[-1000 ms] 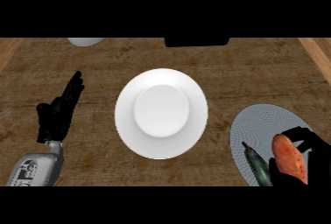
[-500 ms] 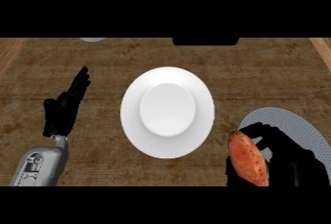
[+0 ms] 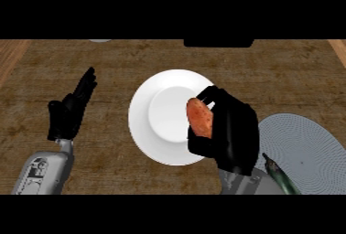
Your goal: Pick the sweet potato from the placemat and place it in the plate
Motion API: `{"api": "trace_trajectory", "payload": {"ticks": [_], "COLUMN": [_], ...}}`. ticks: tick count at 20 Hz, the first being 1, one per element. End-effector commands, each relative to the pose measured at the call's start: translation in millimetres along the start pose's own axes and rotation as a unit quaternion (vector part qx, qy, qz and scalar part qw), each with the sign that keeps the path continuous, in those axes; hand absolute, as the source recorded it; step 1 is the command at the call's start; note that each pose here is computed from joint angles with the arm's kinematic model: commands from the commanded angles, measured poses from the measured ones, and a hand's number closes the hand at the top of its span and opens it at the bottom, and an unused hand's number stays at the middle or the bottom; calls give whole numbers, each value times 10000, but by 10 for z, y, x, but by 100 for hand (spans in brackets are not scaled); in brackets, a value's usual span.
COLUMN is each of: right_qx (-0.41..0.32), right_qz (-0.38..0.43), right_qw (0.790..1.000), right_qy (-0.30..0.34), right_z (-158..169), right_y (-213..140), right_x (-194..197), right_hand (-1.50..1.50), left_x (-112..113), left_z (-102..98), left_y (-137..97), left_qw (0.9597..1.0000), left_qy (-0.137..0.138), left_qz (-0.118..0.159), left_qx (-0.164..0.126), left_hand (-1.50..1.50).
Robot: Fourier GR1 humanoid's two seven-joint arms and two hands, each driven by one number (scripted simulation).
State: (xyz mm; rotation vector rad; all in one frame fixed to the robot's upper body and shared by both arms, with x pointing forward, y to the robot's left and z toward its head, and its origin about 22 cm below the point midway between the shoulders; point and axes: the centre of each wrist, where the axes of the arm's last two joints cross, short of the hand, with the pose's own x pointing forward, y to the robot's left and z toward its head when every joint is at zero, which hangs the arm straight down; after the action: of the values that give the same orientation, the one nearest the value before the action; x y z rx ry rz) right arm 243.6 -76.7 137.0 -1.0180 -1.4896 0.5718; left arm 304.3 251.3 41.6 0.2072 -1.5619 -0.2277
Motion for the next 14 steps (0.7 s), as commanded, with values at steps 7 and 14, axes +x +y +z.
{"api": "trace_trajectory", "payload": {"ticks": [7,14], "right_qx": [631,1025], "right_qz": [1092,85], "right_qw": [9914,9867], "right_qy": [363,1259], "right_z": [-487,-632], "right_y": [896,1179], "right_x": [88,6], "right_hand": [150,-150], "left_x": [139,27], "left_z": [-136,-103], "left_y": [-83,18], "left_qw": [9999,9997], "left_qy": [-101,-181], "left_qz": [-42,8], "left_qx": [-55,-161], "left_hand": [0,0]}}
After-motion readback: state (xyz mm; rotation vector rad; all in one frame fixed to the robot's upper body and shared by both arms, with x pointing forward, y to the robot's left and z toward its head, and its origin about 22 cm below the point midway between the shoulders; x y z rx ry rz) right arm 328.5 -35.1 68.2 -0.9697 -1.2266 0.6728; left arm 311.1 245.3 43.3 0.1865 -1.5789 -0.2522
